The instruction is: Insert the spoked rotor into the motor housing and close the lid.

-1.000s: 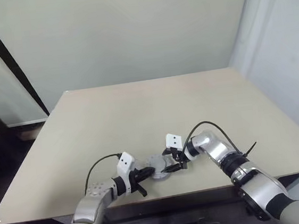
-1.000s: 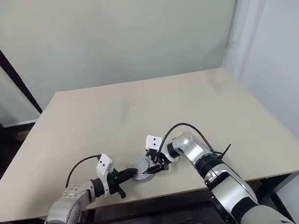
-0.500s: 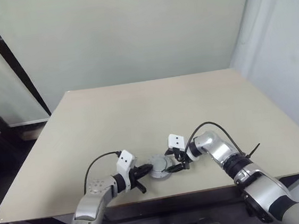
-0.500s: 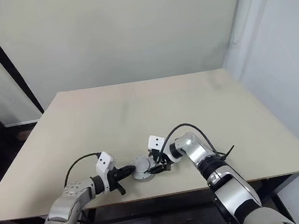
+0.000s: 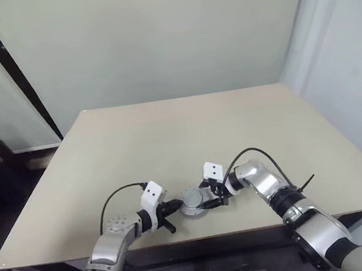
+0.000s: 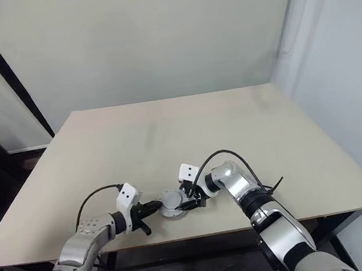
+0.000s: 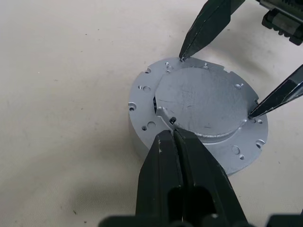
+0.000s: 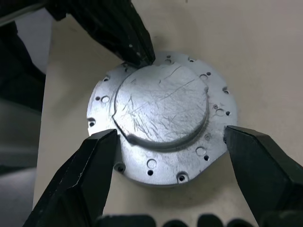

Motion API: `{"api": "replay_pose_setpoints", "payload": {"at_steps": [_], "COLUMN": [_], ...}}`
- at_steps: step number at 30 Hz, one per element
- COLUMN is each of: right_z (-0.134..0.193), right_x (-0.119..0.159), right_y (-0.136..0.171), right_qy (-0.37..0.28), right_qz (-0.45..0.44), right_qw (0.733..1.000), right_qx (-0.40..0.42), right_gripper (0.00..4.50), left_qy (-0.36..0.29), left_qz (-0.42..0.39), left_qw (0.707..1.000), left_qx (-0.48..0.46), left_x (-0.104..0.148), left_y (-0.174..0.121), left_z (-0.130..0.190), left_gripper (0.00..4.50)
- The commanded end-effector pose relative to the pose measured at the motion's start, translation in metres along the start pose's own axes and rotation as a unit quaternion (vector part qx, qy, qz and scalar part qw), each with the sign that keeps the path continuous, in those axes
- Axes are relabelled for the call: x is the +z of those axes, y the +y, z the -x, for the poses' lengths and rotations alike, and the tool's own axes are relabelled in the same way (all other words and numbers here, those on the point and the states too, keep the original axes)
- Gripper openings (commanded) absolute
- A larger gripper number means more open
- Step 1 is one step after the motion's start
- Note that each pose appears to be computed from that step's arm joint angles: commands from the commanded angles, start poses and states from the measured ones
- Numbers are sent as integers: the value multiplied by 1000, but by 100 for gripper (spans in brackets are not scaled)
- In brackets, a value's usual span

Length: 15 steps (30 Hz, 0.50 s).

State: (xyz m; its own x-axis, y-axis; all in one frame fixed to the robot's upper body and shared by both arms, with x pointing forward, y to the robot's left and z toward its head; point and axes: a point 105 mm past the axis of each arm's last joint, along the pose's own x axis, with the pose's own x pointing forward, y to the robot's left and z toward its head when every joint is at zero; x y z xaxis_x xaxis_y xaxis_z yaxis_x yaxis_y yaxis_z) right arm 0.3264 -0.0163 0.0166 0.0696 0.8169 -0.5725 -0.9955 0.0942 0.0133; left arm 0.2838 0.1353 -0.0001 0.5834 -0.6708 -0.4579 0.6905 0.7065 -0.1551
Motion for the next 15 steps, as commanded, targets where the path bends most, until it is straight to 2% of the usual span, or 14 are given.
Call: {"api": "replay_pose_setpoints", "payload": {"at_steps": [1, 5, 7, 15], "right_z": [13, 27, 39, 64], "right_x": [29, 43, 44, -9], "right_y": [-6, -11, -20, -25], "right_qy": [-59, -102, -119, -88], "right_qz": [-19, -92, -166, -422], "right_qw": [998, 990, 978, 898], "right_qx": [-6, -19, -45, -87], "right_gripper": [448, 450, 450, 450], "left_qy": [40, 41, 42, 38], "left_qz": [7, 5, 3, 0], "left_qw": [999, 999, 999, 999], "left_qx": [-7, -9, -10, -16], "left_x": [-18, -17, -17, -16], "left_y": [-5, -5, -5, -6], "left_z": [-6, -6, -7, -9], "left_gripper": [0, 0, 0, 0]}}
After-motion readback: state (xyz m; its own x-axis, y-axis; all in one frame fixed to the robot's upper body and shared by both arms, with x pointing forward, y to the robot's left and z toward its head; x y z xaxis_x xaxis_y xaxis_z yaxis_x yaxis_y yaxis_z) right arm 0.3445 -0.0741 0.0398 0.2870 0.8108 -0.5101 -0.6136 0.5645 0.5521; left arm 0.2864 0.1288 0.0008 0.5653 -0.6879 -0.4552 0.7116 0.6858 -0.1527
